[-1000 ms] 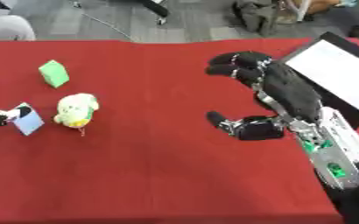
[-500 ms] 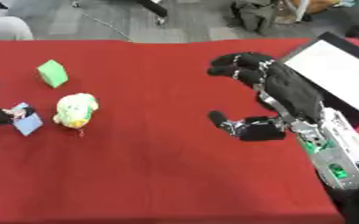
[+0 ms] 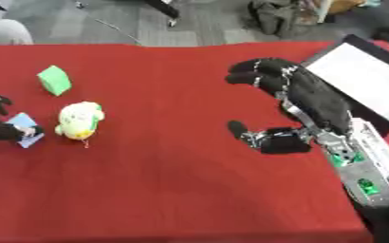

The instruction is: Pick up the objects with one hand, pass them to the other hand, and then place them into the box on the other side of the table.

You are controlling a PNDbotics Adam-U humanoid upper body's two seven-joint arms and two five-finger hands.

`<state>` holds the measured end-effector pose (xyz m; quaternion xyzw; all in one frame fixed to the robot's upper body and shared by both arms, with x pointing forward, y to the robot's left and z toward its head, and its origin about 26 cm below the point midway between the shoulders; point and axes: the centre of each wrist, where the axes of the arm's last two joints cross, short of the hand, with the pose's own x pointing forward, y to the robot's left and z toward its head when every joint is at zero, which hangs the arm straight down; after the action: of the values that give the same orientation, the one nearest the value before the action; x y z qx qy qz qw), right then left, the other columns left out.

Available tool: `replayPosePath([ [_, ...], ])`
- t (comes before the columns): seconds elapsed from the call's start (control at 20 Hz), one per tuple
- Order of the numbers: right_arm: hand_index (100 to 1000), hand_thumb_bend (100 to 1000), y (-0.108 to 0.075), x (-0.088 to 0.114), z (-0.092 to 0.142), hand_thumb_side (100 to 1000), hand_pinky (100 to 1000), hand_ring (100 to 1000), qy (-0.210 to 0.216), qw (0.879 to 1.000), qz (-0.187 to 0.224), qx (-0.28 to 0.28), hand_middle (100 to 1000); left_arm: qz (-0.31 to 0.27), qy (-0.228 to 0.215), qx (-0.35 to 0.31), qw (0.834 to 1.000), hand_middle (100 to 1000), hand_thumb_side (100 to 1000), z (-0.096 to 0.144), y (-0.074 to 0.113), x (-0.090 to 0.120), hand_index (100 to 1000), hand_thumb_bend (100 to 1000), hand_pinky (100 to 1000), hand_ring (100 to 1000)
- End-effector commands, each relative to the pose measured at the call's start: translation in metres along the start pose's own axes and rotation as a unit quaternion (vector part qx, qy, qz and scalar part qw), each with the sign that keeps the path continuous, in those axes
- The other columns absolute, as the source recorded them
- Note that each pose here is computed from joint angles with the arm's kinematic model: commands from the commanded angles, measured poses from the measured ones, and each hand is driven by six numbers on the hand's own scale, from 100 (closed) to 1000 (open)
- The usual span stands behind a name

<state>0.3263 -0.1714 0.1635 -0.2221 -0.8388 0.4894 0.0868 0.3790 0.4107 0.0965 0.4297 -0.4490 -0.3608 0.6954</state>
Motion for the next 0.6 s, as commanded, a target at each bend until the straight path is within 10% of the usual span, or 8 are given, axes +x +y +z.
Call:
replayPosePath([
  [0.05, 834, 245, -0.0093, -0.0013, -0.0022, 377, 733, 767, -0.008, 1.000, 0.012, -0.004, 772, -0.011, -0.003, 0.004, 1.000, 638, 289, 0.0011, 0.0105, -0.0006, 830, 605, 690, 604],
  [0.6, 832, 230, -0.0094, -0.0016, -0.0022, 379, 734, 767, -0.009, 1.000, 0.012, -0.001, 772, -0.004, -0.003, 0.008, 1.000, 503, 121, 0.0063, 0.0103, -0.0015, 708, 431, 608, 484],
])
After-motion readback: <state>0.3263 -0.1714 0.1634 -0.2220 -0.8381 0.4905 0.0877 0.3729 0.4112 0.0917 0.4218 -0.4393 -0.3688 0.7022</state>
